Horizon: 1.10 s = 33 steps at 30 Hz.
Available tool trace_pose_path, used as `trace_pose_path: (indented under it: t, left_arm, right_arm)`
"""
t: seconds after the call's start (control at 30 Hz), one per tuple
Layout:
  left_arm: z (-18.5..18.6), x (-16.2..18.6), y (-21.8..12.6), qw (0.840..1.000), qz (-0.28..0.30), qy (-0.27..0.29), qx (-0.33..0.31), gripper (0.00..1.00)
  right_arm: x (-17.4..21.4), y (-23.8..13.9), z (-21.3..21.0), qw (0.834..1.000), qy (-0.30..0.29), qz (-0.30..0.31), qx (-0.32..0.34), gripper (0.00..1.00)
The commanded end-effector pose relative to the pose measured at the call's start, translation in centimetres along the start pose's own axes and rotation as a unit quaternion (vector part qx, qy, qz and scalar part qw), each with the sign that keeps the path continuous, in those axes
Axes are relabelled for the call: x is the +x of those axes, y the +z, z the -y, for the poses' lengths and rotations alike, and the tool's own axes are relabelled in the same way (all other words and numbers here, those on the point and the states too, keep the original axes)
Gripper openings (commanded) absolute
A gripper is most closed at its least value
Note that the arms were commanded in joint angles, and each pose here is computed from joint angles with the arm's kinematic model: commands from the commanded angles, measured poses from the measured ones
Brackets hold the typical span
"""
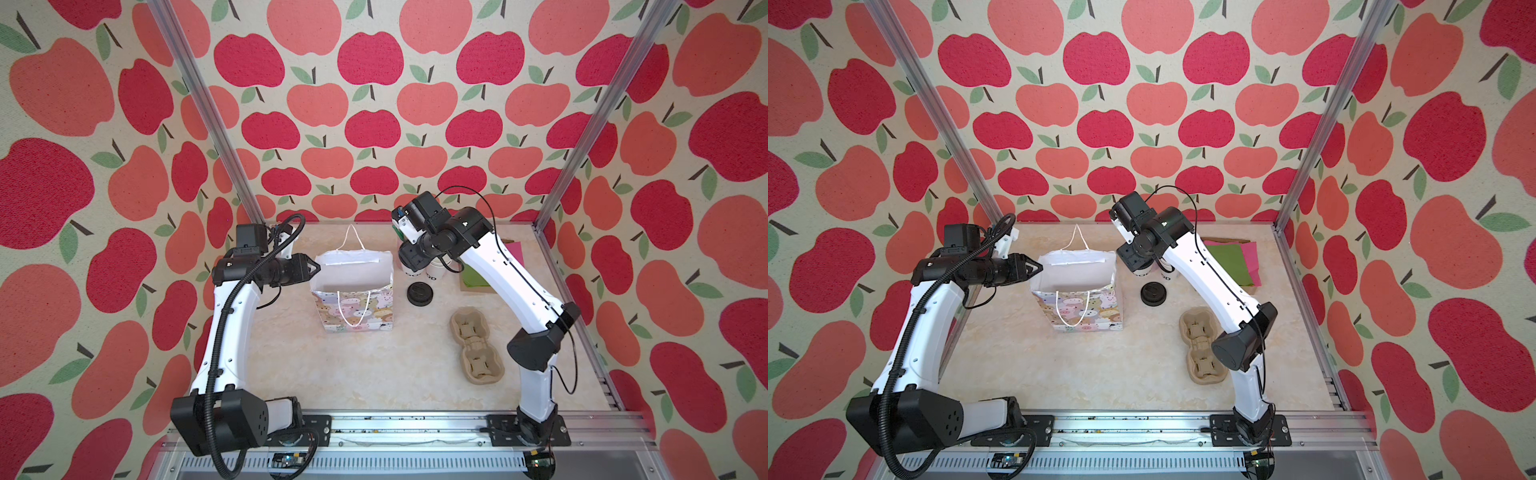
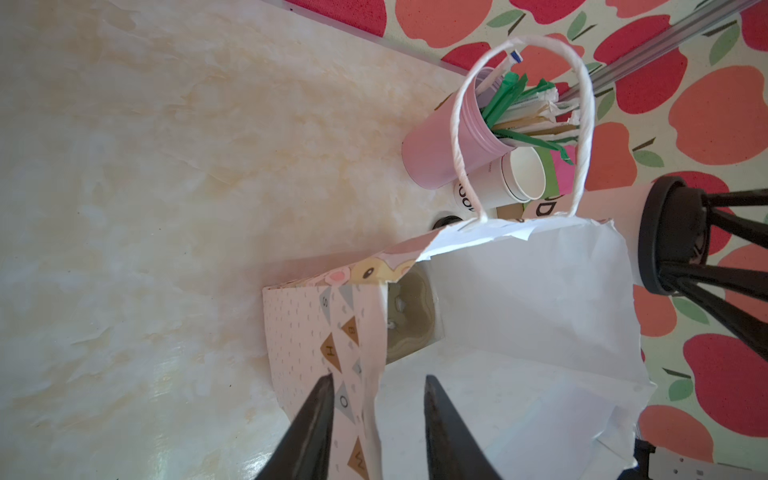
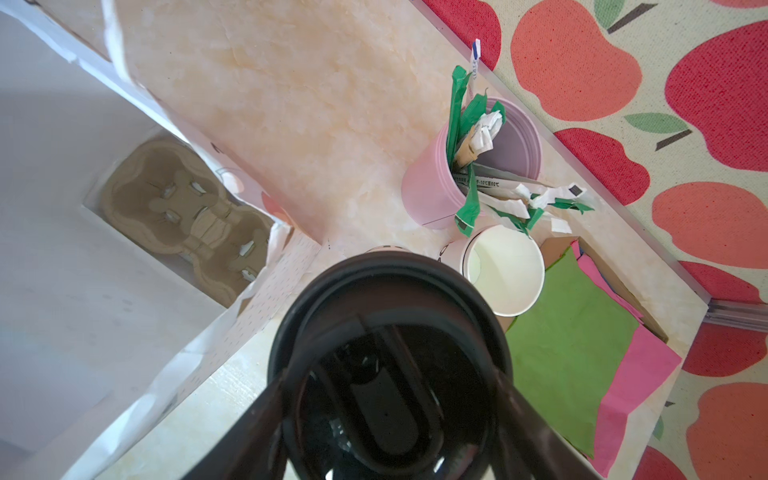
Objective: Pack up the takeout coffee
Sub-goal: 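Lift the black lid with the right gripper while the left holds the bag rim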
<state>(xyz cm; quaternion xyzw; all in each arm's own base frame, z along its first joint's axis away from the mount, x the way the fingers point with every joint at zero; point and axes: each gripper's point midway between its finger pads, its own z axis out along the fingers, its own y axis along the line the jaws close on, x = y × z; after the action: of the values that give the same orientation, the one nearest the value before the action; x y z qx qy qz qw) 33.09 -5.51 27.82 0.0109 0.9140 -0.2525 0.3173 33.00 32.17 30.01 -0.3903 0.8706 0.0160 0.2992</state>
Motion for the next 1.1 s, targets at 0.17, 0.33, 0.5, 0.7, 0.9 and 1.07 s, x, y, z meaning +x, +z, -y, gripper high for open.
trace_pose_path:
  t: [0.17, 0.33, 0.5, 0.7, 0.9, 1.07]
  left_arm:
    - [-1.6, -0.1, -0.8, 0.994, -0.036, 0.013, -0.098, 0.52]
    - [-1.6, 0.3, 0.0, 0.991, -0.062, 0.023, -0.117, 0.60]
    - [-1.8, 0.7, 1.2, 0.987, -0.084, 0.027, -0.133, 0.60]
    - [-2.4, 1.1, 3.1, 0.983, -0.112, 0.025, -0.142, 0.53]
    - [-2.2, 1.6, 4.3, 0.979, -0.140, 0.036, -0.144, 0.40]
    - [-1.9, 2.1, 4.7, 0.977, -0.158, 0.042, -0.134, 0.22]
  right_arm:
    - [0.8, -1.6, 0.4, 1.000, -0.009, 0.000, 0.012, 0.61]
    - [0.9, -1.8, 0.4, 1.000, -0.010, 0.000, 0.011, 0.61]
    - [0.9, -2.2, 0.5, 1.000, -0.009, 0.004, 0.012, 0.61]
    - [1.2, -2.3, 0.5, 1.000, -0.010, 0.005, 0.011, 0.61]
    - [1.5, -2.4, 0.6, 1.000, -0.010, 0.005, 0.014, 0.61]
    - [1.7, -2.3, 0.7, 1.000, -0.010, 0.004, 0.015, 0.62]
